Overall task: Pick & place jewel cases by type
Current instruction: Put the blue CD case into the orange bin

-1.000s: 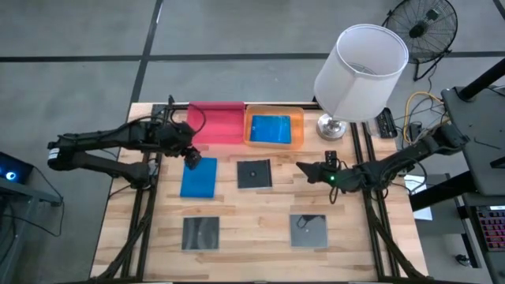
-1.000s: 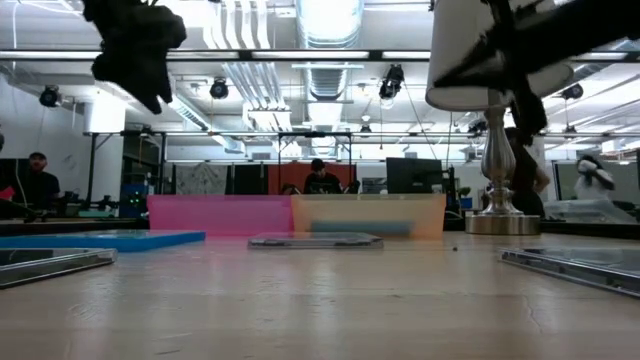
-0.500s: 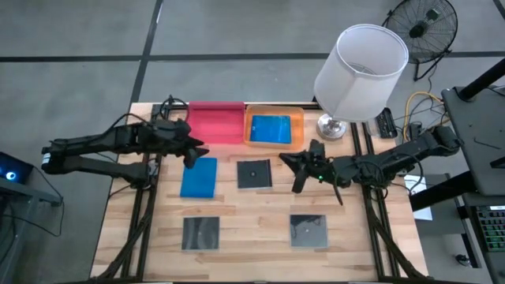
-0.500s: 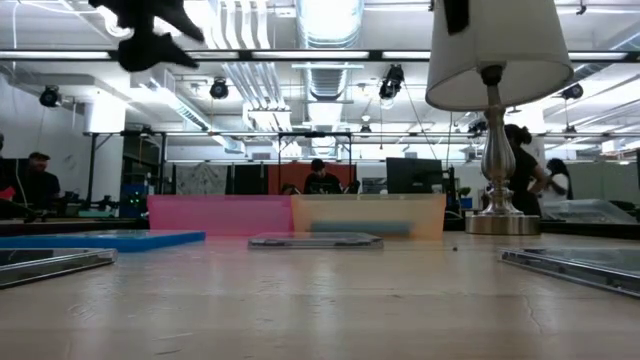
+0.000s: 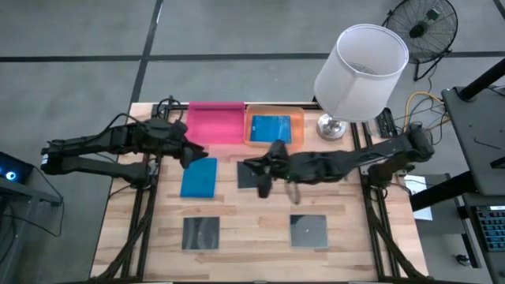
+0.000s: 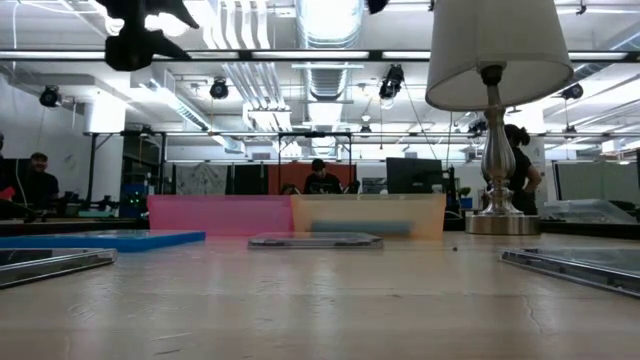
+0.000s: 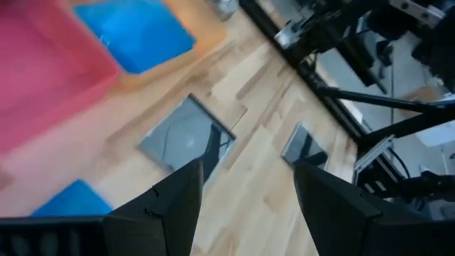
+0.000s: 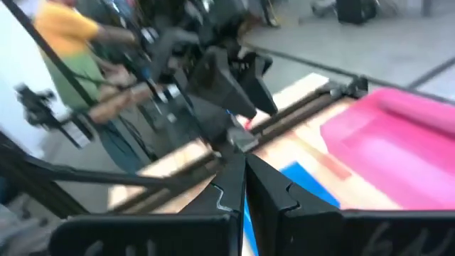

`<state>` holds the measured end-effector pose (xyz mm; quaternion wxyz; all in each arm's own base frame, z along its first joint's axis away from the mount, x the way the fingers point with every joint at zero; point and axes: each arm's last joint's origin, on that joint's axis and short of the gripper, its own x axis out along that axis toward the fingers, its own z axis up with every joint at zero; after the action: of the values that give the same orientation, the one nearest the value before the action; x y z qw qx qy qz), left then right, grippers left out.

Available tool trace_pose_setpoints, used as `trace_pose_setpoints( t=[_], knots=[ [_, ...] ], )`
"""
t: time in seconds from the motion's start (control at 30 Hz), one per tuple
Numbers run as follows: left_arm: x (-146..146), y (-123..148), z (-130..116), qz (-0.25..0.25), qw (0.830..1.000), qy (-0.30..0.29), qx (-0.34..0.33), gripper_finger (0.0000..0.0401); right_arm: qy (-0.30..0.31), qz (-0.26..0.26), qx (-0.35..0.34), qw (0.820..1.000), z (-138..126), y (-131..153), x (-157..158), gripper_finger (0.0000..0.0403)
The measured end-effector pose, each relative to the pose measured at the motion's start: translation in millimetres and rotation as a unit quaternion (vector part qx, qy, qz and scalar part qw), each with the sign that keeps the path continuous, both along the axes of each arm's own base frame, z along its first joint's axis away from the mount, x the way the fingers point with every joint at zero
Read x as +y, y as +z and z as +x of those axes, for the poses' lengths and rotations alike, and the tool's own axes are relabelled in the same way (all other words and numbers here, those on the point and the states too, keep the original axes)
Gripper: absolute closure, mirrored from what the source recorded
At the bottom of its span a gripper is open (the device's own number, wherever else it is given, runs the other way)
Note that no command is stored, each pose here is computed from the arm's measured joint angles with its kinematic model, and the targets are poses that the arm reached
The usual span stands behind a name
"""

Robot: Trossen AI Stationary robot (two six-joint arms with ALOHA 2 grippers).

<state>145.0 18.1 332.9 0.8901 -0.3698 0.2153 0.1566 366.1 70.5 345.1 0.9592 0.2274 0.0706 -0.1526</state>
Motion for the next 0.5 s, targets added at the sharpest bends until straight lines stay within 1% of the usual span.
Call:
trace_pose_setpoints(
  t=[0.13, 0.3, 0.4, 0.5],
  knots=[
    [-0.3, -9.5, -2.7, -0.039, 0.998, 0.023, 0.033, 0.0198, 0.01, 0.0, 0.05, 0.999, 34.3, -12.0, 1.7, 0.0394],
    [-0.7, -30.4, -6.3, -0.097, 0.991, 0.062, 0.073, 0.0198, 0.003, 0.042, 0.07, 0.997, 73.6, -30.2, 0.4, 0.0394],
    [-0.7, -45.2, -6.4, -0.118, 0.985, 0.078, 0.095, 0.0198, -0.016, 0.07, 0.083, 0.994, 92.3, -41.8, -3.2, 0.0394],
    [-0.8, -59.0, -6.6, -0.136, 0.98, 0.093, 0.113, 0.0198, -0.039, 0.096, 0.108, 0.989, 105.2, -51.7, -8.9, 0.0394]
  ],
)
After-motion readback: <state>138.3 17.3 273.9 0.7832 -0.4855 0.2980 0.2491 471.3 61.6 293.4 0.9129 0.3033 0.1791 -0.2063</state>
